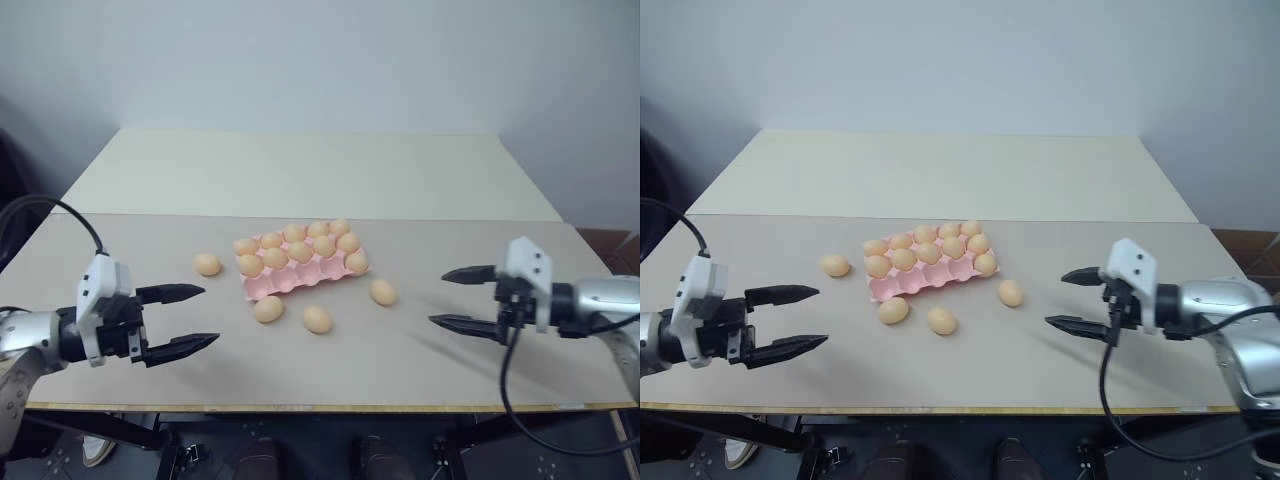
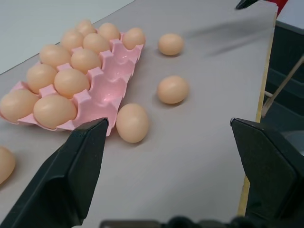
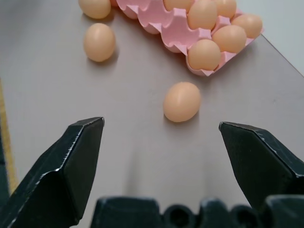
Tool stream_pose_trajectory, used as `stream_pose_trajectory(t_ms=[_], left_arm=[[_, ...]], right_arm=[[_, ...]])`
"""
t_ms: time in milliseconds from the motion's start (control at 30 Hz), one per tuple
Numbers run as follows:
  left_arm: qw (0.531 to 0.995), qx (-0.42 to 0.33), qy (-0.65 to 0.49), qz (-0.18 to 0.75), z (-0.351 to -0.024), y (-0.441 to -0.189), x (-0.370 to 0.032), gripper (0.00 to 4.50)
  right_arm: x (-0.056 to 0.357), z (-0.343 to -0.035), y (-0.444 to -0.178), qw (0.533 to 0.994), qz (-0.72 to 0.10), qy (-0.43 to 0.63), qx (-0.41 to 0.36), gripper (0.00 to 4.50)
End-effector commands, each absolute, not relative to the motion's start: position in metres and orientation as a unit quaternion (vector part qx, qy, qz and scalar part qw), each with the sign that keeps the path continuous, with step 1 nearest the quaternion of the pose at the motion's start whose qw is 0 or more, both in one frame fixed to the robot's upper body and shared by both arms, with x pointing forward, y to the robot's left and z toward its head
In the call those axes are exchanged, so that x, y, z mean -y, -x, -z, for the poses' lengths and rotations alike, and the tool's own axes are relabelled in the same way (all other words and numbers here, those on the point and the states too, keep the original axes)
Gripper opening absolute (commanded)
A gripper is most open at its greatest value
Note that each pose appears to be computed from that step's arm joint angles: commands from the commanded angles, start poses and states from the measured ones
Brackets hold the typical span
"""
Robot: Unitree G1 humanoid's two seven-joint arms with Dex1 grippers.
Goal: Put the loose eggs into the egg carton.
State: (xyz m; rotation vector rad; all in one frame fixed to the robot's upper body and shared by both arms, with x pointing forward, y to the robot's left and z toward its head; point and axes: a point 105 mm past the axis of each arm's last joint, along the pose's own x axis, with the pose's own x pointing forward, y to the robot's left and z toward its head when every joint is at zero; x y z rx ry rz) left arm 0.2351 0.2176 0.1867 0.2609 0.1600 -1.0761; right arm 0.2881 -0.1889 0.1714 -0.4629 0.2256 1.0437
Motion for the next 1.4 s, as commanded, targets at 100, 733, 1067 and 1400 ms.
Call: stream_pose_trajectory(t_ms=[100, 733, 1067, 1400], left_arm=[[0.839, -0.068, -0.14, 0.521, -0.192, -0.238, -0.214, 4.48], [0.844, -0.069, -0.146, 0.511, -0.194, -0.236, -0.215, 4.5], [0.847, -0.063, -0.146, 0.507, -0.195, -0.237, -0.214, 4.5], [0.847, -0.061, -0.151, 0.506, -0.197, -0.238, -0.215, 4.5]], right_arm=[[0.165, -0.161, -0.321, 0.848, -0.464, 0.236, -0.103, 4.5], [0.129, -0.157, -0.354, 0.857, -0.441, 0.255, -0.085, 2.19], [0.072, -0.192, -0.363, 0.845, -0.476, 0.243, -0.021, 1.98], [0.038, -0.183, -0.381, 0.847, -0.474, 0.239, -0.02, 4.02]])
